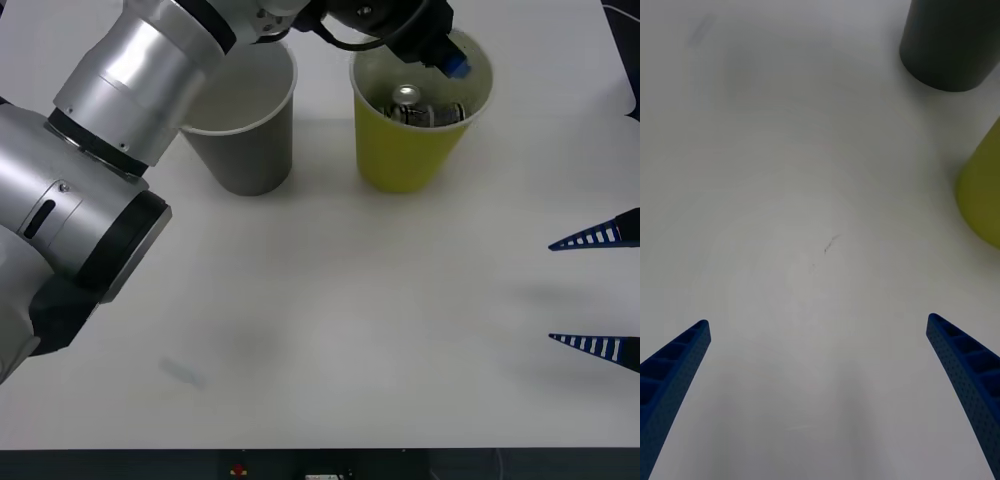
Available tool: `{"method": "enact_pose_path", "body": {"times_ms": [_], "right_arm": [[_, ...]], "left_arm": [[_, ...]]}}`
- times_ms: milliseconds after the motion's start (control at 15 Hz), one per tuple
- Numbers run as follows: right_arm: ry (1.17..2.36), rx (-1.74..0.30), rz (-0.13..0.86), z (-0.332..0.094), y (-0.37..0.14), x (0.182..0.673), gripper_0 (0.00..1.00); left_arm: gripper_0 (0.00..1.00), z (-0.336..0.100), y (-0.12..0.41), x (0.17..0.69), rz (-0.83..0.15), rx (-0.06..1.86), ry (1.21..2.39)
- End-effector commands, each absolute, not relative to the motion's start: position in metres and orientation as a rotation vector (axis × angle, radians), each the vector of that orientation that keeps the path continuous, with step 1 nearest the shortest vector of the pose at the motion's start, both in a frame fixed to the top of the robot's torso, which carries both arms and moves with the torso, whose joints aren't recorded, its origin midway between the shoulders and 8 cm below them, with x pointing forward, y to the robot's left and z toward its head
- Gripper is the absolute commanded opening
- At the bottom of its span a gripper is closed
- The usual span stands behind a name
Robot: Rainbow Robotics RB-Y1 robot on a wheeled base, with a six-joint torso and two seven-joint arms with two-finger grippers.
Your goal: Put the can into the green bin and the plastic bottle into the gray bin
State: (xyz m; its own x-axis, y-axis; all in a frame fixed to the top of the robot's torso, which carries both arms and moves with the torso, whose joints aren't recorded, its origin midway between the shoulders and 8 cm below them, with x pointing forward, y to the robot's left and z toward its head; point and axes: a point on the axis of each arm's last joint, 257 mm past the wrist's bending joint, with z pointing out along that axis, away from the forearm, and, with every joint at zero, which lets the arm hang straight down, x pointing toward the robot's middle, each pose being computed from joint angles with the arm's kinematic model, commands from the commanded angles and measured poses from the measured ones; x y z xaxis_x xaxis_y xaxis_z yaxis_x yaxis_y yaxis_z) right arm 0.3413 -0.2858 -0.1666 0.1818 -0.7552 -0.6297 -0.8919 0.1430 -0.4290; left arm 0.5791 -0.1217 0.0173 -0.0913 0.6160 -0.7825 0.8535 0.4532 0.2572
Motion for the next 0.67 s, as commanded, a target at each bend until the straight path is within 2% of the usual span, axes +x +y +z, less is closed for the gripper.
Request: {"method": "enact_pose_path", "body": {"times_ms": [67,333,667], "right_arm": [[1.596,-1.634,0.209,-0.167,-0.286,0.341,1.00],[1.596,-1.634,0.209,-0.167,-0.286,0.341,1.00],[1.596,-1.634,0.209,-0.167,-0.286,0.341,1.00]], "left_arm": [[1.00,0.018,-0.096,0.559,-0.348,1.321,1.770],[1.00,0.019,-0.051,0.524,-0.435,1.455,1.640],[1.00,-0.004,0.010,0.478,-0.431,1.583,1.492]]}}
